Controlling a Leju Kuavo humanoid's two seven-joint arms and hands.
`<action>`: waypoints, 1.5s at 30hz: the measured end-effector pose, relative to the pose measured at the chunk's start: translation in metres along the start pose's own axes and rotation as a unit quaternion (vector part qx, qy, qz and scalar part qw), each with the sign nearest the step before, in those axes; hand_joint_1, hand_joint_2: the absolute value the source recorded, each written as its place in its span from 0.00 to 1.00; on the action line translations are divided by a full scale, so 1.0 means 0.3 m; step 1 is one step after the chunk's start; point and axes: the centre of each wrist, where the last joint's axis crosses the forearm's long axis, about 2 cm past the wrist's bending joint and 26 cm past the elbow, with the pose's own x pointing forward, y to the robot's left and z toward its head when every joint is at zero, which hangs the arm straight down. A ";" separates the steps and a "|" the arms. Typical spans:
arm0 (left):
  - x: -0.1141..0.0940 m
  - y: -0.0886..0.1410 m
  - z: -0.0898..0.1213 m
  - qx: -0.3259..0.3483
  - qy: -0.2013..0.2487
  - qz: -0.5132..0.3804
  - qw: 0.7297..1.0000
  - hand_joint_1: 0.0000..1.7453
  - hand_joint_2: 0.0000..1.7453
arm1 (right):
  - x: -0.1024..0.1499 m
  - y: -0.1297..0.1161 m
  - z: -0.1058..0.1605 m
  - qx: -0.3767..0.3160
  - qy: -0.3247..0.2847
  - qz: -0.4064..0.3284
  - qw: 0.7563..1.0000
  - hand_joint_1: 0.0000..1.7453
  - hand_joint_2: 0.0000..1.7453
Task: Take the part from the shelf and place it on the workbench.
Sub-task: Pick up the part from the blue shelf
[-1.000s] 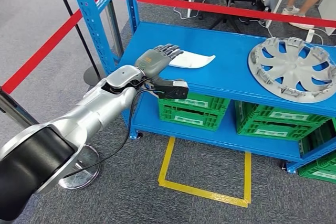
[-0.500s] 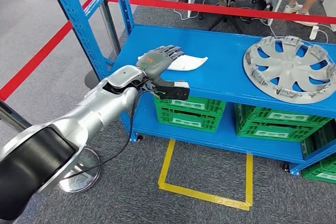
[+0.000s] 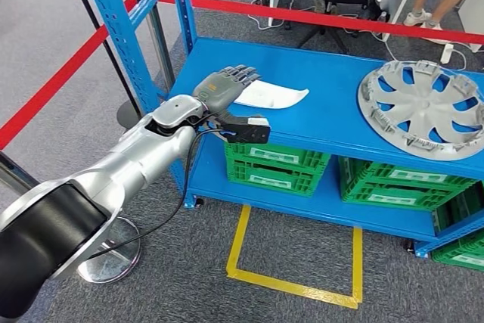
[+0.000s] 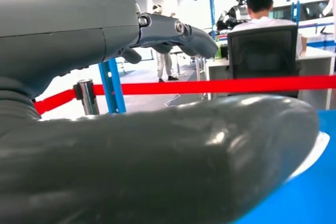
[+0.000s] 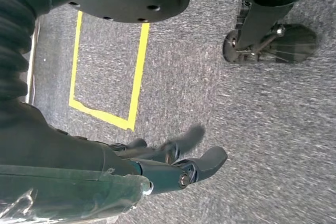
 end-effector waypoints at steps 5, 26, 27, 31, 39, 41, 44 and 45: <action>0.019 0.005 -0.007 -0.003 -0.005 0.001 1.000 0.00 0.00 | 0.010 -0.002 -0.001 -0.001 -0.005 -0.004 1.000 0.00 1.00; 0.024 0.033 -0.018 -0.003 -0.007 -0.005 1.000 0.00 0.00 | 0.004 -0.005 -0.002 0.001 -0.002 -0.005 1.000 0.00 1.00; 0.025 0.034 -0.019 -0.003 -0.007 -0.005 1.000 0.00 0.00 | 0.003 -0.005 -0.001 0.001 -0.002 -0.005 1.000 0.00 1.00; 0.026 0.035 -0.019 -0.004 -0.008 -0.006 1.000 0.00 0.00 | 0.000 -0.004 -0.001 0.001 -0.001 -0.006 1.000 0.00 1.00; 0.041 0.016 -0.019 -0.015 -0.011 -0.004 1.000 0.00 0.00 | -0.006 -0.006 -0.001 0.002 -0.001 -0.007 1.000 0.00 1.00; 0.042 0.021 -0.020 -0.015 -0.010 -0.005 1.000 0.00 0.00 | -0.005 -0.003 -0.001 0.004 -0.001 -0.008 1.000 0.00 1.00; 0.042 0.023 -0.021 -0.015 -0.008 -0.007 1.000 0.00 0.00 | -0.006 -0.001 0.000 0.004 -0.001 -0.008 1.000 0.00 1.00; 0.042 0.025 -0.022 -0.015 -0.008 -0.008 1.000 0.00 0.00 | -0.007 -0.001 0.000 0.004 0.000 -0.008 1.000 0.00 1.00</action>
